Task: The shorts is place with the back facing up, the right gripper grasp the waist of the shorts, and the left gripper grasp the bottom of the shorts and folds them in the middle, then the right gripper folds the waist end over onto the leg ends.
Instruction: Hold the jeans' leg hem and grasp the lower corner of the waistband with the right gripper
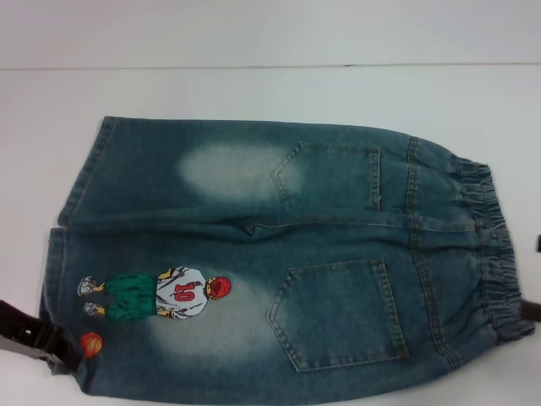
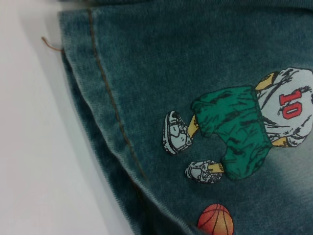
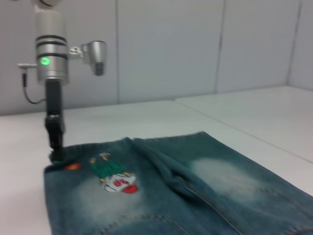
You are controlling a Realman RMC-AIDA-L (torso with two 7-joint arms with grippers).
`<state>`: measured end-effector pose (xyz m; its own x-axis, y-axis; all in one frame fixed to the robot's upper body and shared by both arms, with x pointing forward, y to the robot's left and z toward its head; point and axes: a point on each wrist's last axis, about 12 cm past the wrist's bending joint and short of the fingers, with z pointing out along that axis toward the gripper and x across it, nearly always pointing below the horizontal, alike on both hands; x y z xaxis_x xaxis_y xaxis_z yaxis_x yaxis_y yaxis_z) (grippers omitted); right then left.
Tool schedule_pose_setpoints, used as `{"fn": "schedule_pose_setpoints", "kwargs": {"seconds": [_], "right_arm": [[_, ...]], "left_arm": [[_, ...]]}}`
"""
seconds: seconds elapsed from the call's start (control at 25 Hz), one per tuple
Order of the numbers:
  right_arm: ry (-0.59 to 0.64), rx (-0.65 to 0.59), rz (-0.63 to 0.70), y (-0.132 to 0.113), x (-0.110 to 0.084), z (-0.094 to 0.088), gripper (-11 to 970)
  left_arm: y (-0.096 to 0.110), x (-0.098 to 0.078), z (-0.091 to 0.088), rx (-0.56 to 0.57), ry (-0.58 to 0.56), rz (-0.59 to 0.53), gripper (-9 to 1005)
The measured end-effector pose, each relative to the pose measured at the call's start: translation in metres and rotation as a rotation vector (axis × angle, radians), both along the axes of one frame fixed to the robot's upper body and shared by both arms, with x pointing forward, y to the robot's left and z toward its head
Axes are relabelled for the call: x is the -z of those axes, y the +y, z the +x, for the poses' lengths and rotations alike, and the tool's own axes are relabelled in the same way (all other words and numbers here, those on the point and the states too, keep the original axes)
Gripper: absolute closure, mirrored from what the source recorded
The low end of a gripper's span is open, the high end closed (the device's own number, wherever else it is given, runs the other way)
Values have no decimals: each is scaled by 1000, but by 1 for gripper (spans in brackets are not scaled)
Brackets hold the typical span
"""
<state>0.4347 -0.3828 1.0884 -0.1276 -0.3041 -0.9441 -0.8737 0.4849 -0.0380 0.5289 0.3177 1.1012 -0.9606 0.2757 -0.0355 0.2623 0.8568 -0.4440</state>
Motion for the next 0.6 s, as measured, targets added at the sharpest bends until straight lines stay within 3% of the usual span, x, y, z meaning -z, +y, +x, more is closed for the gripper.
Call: {"fn": "schedule_pose_setpoints", "kwargs": {"seconds": [0.16, 0.4, 0.6], "right_arm": [[33, 64, -78, -18, -19, -3, 52], [214, 133, -236, -35, -49, -1, 52], [407, 96, -368, -29, -51, 14, 52]], "left_arm": [[0, -1, 2, -2, -10, 0, 904], [0, -3, 4, -6, -28, 5, 905], [-2, -4, 8, -4, -39, 9, 905]]}}
